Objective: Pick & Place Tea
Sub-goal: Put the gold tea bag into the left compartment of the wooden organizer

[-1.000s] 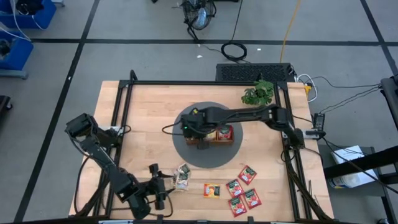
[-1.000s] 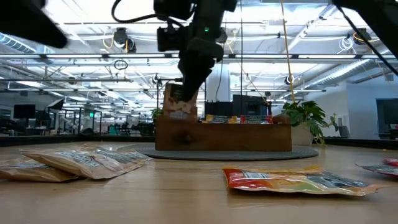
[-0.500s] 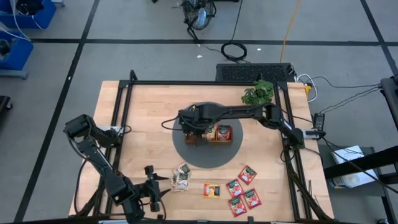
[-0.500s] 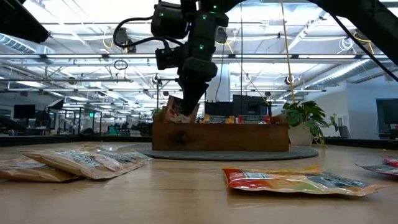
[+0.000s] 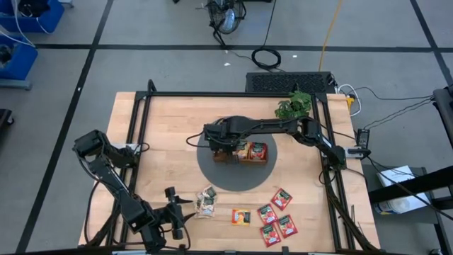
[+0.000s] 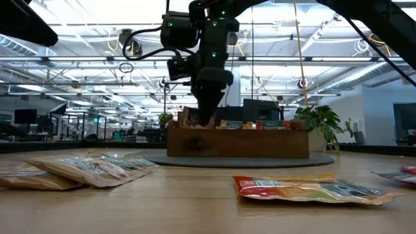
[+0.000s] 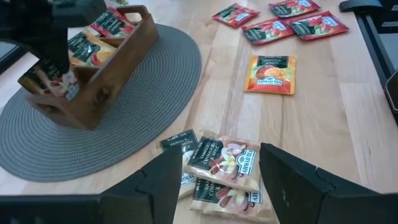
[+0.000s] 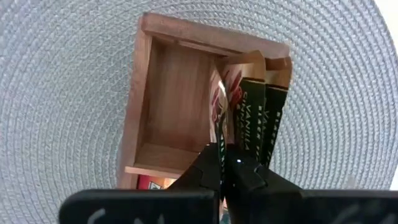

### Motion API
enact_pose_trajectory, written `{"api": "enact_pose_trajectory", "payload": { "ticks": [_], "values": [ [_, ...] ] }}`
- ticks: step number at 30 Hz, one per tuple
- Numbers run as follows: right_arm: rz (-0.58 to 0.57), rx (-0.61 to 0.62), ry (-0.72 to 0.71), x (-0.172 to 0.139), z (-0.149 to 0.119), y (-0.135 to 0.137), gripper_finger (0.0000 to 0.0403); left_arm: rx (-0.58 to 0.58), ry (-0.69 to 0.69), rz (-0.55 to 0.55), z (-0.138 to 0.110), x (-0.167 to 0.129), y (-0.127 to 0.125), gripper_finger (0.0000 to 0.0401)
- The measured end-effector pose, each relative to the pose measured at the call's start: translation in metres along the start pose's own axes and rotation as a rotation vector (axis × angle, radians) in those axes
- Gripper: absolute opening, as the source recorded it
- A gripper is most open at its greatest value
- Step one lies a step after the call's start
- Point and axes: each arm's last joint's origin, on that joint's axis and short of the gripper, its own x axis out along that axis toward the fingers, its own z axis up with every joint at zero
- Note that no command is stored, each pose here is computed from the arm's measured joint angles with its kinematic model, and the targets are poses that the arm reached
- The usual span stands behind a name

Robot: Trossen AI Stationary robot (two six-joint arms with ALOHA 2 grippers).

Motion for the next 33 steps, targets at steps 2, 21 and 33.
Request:
{"api": "enact_pose_trajectory", "payload": {
  "ticks": [2,21,33],
  "values": [
    [0.006,-0.004,0.007,0.005,0.000,0.000,0.0000,-0.001,-0.003,0.001,0.000,0.000,0.000,0.0214],
    [-0.017,-0.047,-0.079,0.006,0.010,0.000,0.0107,0.009,-0.002,0.003,0.000,0.000,0.000,0.0214],
    [-0.110,0.018,-0.134,-0.024,0.008,-0.003,0.0129,0.016,0.000,0.010,0.001,0.002,0.001,0.0214]
  ]
}}
